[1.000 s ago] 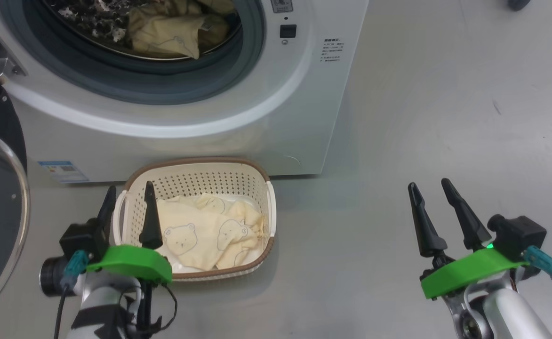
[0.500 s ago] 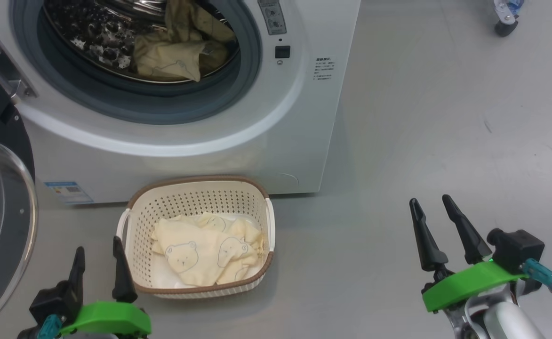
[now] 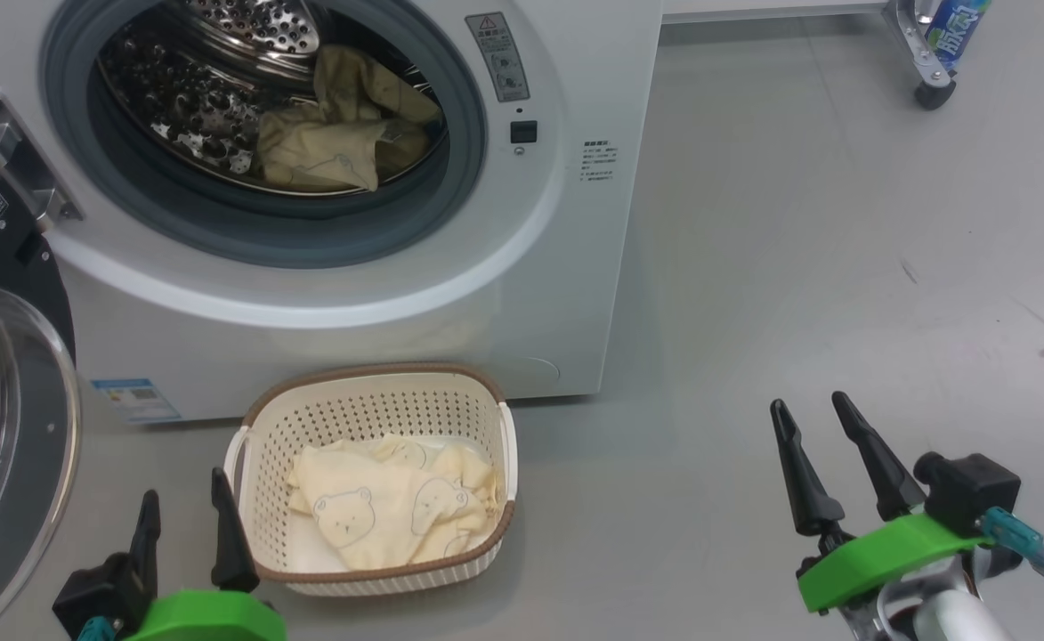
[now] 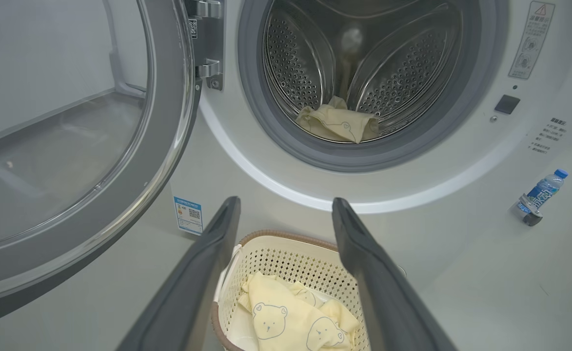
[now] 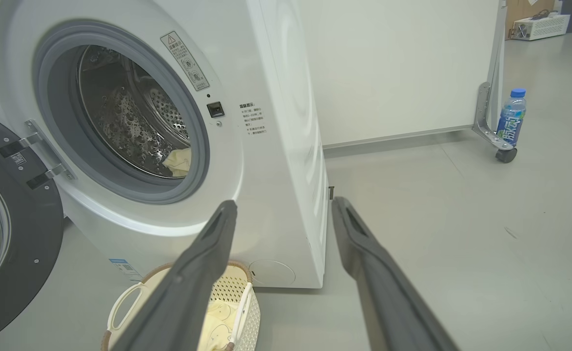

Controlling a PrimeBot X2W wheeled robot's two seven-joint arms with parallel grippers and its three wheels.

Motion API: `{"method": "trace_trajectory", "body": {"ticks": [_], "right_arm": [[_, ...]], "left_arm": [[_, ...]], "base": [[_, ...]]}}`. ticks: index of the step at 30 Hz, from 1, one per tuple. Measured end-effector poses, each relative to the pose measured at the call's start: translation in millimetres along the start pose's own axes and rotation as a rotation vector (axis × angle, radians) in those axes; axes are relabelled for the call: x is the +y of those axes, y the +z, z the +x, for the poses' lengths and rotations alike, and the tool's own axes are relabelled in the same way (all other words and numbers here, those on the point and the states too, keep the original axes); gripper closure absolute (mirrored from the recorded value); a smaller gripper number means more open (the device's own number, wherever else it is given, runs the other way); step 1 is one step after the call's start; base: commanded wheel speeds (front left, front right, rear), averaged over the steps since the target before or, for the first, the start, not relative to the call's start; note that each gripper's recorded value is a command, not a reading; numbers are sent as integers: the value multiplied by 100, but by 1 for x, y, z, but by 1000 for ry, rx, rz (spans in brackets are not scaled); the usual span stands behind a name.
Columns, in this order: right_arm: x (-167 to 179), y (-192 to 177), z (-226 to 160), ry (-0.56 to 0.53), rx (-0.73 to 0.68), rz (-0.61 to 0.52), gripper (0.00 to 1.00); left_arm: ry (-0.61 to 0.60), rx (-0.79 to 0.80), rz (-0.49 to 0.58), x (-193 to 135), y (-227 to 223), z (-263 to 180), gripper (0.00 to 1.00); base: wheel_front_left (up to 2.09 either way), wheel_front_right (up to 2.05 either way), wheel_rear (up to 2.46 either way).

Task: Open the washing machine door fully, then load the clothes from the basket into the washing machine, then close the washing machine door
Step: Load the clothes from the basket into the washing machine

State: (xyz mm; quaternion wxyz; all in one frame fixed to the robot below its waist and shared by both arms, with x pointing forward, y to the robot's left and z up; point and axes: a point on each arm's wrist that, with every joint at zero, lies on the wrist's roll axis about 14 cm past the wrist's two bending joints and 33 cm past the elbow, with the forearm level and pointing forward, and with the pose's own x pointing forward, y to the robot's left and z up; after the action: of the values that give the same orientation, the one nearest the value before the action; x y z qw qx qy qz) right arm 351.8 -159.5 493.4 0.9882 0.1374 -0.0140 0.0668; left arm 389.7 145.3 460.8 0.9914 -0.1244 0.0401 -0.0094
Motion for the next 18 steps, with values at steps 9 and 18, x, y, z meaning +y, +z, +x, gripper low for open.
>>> {"method": "trace_trajectory", "body": {"ticks": [9,18], "right_arm": [[3,5,-6,5,-17,-1,0],[6,10,-9,13,-32,-4,0]], "left_arm": [[-3,-19,-2,-2,6,-6,0],[-9,-14,-3,-2,5,-13,0]], "base": [[0,0,0],[0,0,0]]}}
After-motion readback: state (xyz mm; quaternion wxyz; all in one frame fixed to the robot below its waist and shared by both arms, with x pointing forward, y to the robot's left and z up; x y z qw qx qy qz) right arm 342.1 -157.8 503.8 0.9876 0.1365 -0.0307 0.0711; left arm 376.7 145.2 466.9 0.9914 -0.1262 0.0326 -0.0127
